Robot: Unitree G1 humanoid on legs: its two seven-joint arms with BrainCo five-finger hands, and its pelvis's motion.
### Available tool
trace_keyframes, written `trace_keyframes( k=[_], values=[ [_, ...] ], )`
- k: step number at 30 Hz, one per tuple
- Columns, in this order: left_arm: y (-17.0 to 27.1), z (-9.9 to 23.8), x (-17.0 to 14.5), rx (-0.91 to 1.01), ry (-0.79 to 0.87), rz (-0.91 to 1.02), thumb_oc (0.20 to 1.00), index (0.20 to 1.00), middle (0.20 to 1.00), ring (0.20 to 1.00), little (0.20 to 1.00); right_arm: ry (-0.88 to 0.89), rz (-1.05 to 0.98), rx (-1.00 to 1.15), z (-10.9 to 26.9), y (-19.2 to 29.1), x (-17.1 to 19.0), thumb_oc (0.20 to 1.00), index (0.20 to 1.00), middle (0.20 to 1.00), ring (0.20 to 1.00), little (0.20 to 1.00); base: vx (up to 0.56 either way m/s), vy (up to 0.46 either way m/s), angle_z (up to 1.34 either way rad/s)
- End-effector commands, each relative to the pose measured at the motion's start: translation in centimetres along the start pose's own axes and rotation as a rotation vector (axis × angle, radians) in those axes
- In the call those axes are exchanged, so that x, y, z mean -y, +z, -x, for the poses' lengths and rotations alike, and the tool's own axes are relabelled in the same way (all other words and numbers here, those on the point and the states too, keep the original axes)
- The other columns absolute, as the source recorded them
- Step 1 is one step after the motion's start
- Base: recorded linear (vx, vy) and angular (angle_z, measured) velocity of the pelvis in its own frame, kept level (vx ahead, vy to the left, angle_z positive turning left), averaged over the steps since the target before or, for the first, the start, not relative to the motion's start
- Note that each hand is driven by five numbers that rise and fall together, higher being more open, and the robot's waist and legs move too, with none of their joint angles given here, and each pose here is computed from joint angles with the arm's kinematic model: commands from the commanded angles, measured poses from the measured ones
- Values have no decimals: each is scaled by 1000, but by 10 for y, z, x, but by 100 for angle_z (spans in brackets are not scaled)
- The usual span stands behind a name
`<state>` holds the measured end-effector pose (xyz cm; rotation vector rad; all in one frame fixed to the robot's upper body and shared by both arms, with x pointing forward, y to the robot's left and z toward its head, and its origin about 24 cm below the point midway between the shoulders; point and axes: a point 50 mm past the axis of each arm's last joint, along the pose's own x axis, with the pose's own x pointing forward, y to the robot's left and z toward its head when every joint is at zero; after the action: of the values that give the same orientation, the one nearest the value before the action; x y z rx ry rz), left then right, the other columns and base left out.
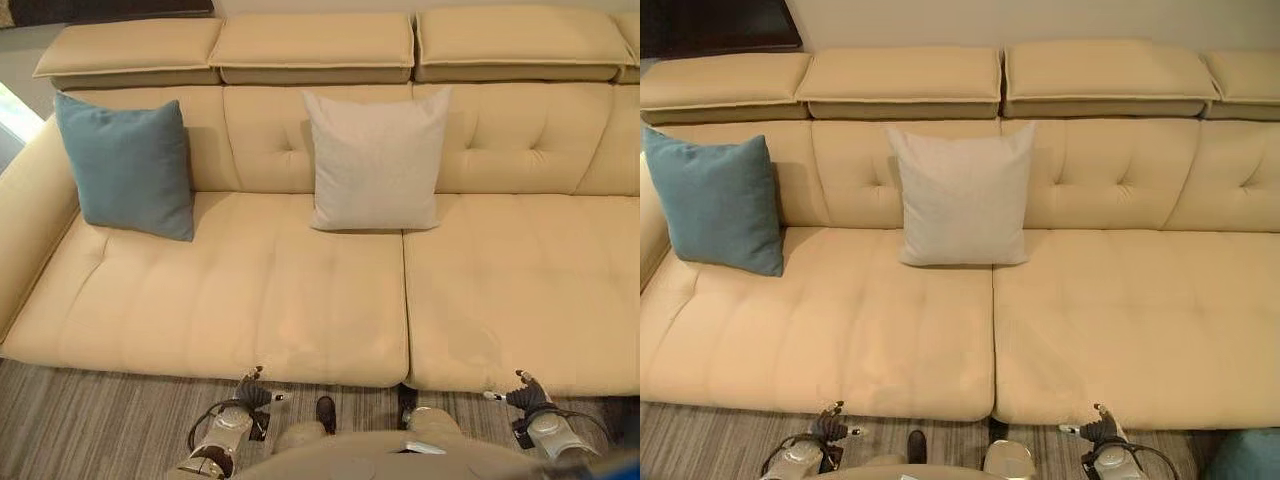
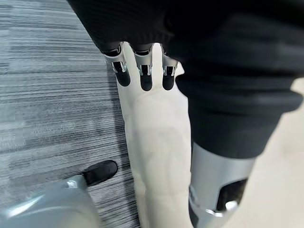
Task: Pick up all the scattered cushions and arrange them neatly on the sofa.
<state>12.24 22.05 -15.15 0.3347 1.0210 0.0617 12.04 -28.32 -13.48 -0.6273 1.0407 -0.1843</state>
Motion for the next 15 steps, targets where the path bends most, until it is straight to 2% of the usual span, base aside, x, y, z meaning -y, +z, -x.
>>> trace_keyframes(
  k=[1,9,15],
  values=[
    [3,-1,-18,21,42,-70,1000,1000,1000,1000,1000,-7,35,41,-5,20,2,1000,1000,1000,1000,1000,-174,119,-35],
    [1,-2,-30,2,61,-101,1000,1000,1000,1000,1000,37,44,-5,-1,7,-10,1000,1000,1000,1000,1000,-245,61,-39],
    [-4,-1,-29,-14,58,-109,1000,1000,1000,1000,1000,30,21,19,-1,11,-9,1000,1000,1000,1000,1000,-88,-189,-31]
  ],
)
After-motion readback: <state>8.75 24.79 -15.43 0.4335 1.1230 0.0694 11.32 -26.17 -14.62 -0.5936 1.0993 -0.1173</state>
